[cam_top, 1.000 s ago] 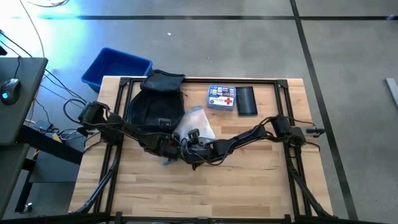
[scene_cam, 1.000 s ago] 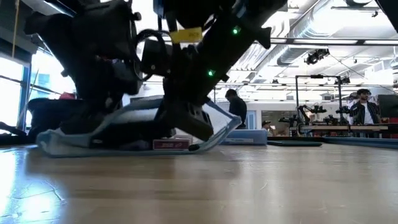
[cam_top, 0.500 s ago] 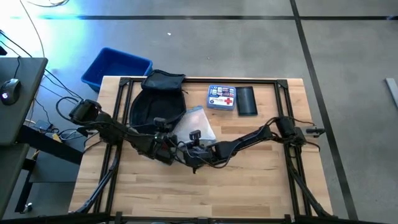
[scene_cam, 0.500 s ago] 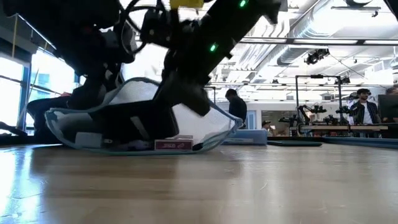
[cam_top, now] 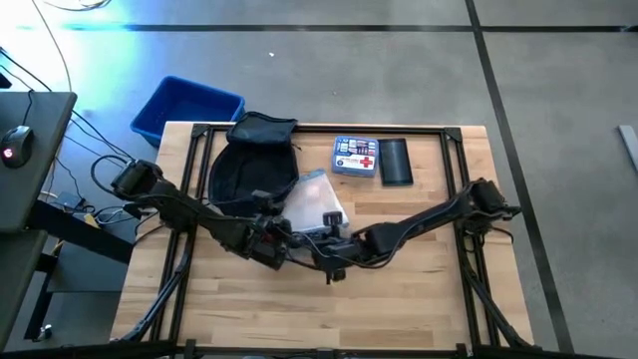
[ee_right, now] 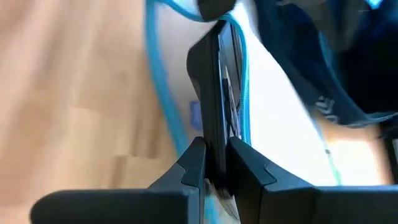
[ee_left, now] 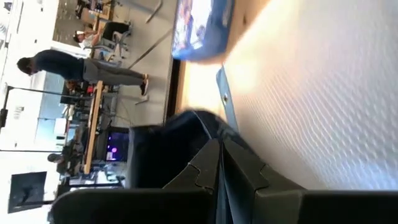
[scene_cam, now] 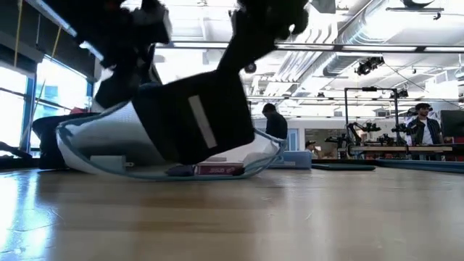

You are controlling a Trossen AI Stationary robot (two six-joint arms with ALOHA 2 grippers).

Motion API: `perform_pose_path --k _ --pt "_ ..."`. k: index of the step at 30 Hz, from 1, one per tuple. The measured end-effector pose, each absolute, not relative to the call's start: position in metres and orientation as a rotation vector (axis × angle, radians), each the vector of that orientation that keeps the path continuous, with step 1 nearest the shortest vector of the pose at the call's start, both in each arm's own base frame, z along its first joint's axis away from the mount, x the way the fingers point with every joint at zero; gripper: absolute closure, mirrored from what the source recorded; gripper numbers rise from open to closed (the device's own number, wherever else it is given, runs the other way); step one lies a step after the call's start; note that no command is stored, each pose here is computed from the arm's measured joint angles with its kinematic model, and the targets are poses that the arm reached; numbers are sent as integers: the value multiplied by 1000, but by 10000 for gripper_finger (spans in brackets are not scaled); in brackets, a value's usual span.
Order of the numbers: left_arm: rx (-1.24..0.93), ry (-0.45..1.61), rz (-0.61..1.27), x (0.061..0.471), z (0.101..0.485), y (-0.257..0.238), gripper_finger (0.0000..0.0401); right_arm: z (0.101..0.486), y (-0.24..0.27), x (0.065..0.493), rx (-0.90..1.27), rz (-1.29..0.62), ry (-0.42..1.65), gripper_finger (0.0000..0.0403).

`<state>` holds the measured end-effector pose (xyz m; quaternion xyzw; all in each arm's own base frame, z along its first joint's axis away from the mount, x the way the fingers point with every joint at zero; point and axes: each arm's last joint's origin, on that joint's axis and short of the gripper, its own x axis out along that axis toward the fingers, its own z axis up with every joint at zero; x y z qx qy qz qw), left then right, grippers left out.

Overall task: Unpack backpack
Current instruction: Remove the black calculator from the blue zipper bag

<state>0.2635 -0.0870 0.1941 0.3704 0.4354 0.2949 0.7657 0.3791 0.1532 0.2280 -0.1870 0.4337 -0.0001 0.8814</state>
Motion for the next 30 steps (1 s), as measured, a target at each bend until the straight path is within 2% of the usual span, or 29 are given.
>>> perform_pose_path --k 4,10,16,23,30 --pt "772 888 616 272 213 -101 401 235 165 373 -284 80 898 378" --pt "734 835 538 276 235 -121 401 227 157 379 -270 18 906 378" --pt "643 862 390 277 238 -130 401 224 144 388 -293 -53 877 378" --pt "661 879 97 279 238 -147 401 223 135 396 -260 -125 834 378" --pt "738 826 1 276 241 -163 376 206 131 403 -280 -183 862 380"
